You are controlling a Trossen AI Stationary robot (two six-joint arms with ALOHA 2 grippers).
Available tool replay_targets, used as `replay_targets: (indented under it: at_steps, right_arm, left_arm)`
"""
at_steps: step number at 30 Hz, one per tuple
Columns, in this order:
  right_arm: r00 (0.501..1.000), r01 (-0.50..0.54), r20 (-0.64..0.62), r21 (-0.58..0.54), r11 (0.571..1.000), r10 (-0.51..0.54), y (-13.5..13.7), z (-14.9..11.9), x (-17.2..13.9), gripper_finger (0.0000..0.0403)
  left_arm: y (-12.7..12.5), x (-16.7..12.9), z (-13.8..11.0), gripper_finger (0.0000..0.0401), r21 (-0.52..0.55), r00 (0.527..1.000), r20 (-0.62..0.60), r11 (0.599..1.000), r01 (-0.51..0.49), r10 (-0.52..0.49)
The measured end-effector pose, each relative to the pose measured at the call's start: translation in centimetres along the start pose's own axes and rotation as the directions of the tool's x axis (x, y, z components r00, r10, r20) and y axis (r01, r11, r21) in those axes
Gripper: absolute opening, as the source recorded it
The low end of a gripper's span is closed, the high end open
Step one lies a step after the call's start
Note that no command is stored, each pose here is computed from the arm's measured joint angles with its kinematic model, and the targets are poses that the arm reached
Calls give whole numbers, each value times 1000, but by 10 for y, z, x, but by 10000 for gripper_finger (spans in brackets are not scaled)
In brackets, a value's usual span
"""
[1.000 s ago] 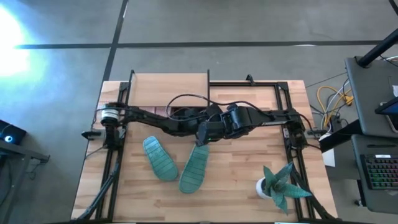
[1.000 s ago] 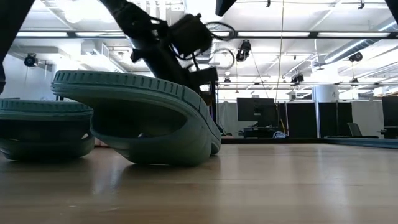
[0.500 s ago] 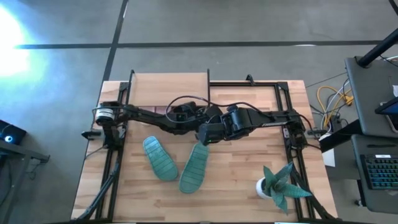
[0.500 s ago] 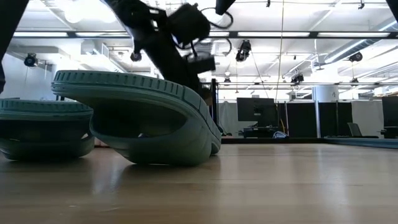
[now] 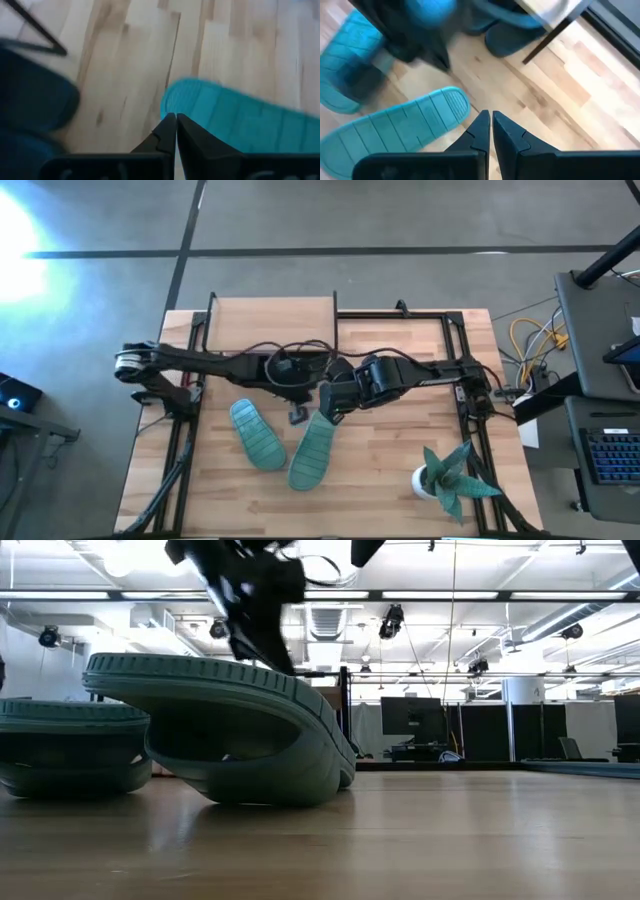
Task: Pick and place slides into the shelf
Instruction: Put the right green slide on the shelf
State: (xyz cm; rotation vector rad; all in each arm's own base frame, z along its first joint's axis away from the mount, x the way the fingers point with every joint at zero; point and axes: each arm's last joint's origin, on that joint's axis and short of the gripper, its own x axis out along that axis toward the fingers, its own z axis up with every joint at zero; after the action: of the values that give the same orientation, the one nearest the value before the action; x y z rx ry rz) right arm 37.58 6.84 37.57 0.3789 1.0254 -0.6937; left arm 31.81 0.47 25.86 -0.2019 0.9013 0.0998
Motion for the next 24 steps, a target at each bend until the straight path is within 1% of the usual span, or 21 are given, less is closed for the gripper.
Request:
replay_targets:
  at_steps: [2, 3, 5, 8, 11, 15, 17, 18, 21, 22, 24]
  right_arm:
    - [1000, -5, -31, -20, 1000, 4, 4, -6, 3, 13]
    - [999, -13, -52, -36, 999, 11, 7, -11, 4, 13]
    - [994, -38, -104, -77, 996, 30, 15, -27, 3, 13]
    - [990, -37, -138, -116, 993, 21, 27, -55, -1, 13]
    - [988, -10, -155, -107, 994, -7, 32, -80, -2, 13]
    - [986, 33, -163, -10, 999, -34, 31, -104, 1, 13]
    - [988, 12, -151, 46, 999, -5, 32, -113, 5, 13]
    - [990, -11, -143, 72, 997, 22, 34, -117, 8, 13]
    - [985, -120, -104, 161, 980, 138, 45, -126, 23, 13]
    - [980, -159, -88, 195, 968, 178, 49, -130, 28, 13]
    - [964, -240, -48, 264, 934, 261, 58, -134, 39, 13]
  left_arm:
    - [-6, -18, -11, 0, 20, 998, -59, 1000, 3, -2]
    - [-11, -28, -16, 0, 31, 997, -74, 999, 14, -12]
    - [-21, -45, -26, 0, 13, 996, -80, 999, 40, -39]
    - [-34, -67, -45, 0, -88, 995, -39, 992, 89, -93]
    - [-46, -81, -65, 0, -205, 990, 28, 968, 142, -139]
    - [-56, -92, -92, 0, -367, 975, 153, 907, 206, -160]
    - [-59, -93, -104, 0, -430, 966, 202, 871, 237, -163]
    - [-61, -93, -110, 0, -458, 962, 215, 853, 250, -166]
    - [-66, -92, -125, 0, -497, 954, 235, 821, 282, -186]
    - [-68, -92, -129, 0, -500, 952, 232, 816, 292, -198]
    - [-73, -92, -135, 0, -488, 952, 225, 821, 296, -210]
